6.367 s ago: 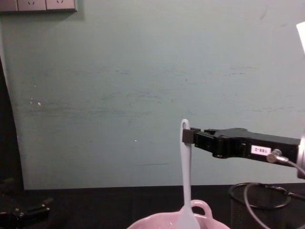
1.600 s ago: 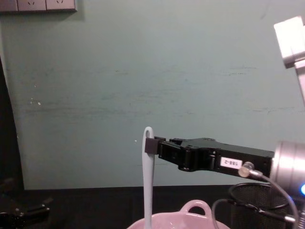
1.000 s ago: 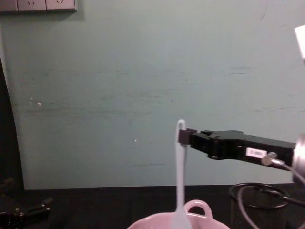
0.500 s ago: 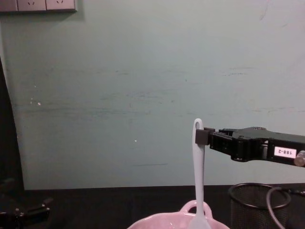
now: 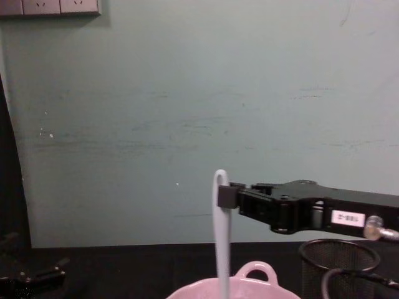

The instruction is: Use the one hand to pick up the spoon and stir the clear water in the bowl.

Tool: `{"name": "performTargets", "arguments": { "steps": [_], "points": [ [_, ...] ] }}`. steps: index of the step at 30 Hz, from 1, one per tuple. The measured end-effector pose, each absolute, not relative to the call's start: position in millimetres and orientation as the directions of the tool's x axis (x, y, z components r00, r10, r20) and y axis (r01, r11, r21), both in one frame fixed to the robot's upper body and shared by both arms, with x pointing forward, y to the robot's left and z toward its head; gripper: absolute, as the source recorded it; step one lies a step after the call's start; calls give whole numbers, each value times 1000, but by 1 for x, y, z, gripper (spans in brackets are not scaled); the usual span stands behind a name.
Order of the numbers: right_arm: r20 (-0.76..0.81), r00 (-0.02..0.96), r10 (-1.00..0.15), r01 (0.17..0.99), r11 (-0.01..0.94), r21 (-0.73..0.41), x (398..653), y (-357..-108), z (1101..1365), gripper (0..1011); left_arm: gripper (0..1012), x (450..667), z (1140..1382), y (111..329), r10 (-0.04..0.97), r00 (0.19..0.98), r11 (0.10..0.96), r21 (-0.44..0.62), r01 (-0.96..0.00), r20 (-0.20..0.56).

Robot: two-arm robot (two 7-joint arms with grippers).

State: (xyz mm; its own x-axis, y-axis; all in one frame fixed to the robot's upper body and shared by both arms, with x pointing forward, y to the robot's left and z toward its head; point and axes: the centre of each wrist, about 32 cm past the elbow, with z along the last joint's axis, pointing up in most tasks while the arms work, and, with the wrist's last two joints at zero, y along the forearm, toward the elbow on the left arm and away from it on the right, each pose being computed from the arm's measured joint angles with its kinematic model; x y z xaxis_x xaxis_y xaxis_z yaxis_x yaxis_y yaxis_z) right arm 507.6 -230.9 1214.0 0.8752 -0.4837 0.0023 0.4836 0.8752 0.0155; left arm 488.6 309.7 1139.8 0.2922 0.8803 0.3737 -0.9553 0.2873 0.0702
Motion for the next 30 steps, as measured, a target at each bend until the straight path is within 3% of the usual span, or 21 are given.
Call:
{"name": "performTargets", "arguments": {
  "steps": [17, 30],
  "points": [
    [-18, 876, -482, 482, 874, 60, 533, -207, 1205, 100, 1011, 489, 1140, 310, 880, 292, 287, 70, -955, 374],
    [-6, 814, -581, 580, 813, 55, 553, -236, 1203, 101, 1011, 489, 1140, 310, 880, 292, 287, 70, -955, 374]
  ]
}}
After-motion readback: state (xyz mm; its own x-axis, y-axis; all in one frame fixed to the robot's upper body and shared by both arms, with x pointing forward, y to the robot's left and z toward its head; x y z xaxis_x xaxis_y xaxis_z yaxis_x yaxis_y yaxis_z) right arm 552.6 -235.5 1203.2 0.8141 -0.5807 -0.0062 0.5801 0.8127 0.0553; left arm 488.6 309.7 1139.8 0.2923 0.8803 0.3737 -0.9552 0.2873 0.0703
